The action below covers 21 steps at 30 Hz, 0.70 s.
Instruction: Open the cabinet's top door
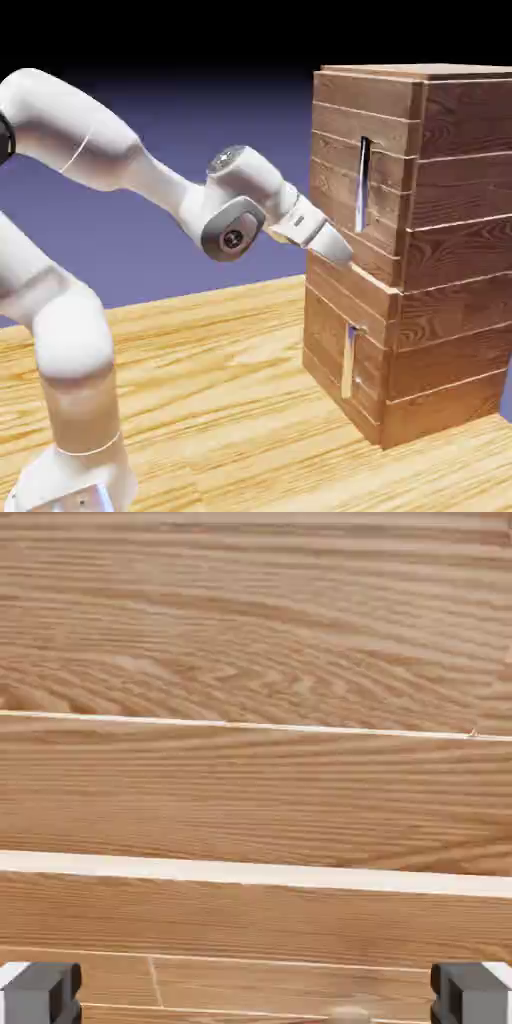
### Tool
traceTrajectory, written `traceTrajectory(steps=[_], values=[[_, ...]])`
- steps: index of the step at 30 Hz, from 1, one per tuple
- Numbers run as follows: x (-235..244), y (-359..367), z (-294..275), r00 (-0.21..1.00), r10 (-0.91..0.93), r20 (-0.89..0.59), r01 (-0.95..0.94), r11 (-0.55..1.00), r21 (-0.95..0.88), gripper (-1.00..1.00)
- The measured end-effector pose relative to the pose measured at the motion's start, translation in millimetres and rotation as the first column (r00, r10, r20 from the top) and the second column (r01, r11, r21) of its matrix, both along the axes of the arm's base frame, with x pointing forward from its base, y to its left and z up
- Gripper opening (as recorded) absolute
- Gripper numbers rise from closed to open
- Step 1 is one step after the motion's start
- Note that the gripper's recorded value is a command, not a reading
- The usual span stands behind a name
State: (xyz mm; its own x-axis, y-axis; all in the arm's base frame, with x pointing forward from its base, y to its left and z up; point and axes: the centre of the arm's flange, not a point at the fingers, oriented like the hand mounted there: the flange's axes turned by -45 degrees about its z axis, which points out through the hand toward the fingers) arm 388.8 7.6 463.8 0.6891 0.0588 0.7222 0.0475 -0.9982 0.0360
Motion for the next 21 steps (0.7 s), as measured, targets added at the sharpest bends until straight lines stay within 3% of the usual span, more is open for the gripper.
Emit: traceTrajectory(steps=[21], values=[[-29.1, 25.7, 70.0, 0.973, 0.042, 0.225, -0.031, 0.998, -0.053, 0.00]])
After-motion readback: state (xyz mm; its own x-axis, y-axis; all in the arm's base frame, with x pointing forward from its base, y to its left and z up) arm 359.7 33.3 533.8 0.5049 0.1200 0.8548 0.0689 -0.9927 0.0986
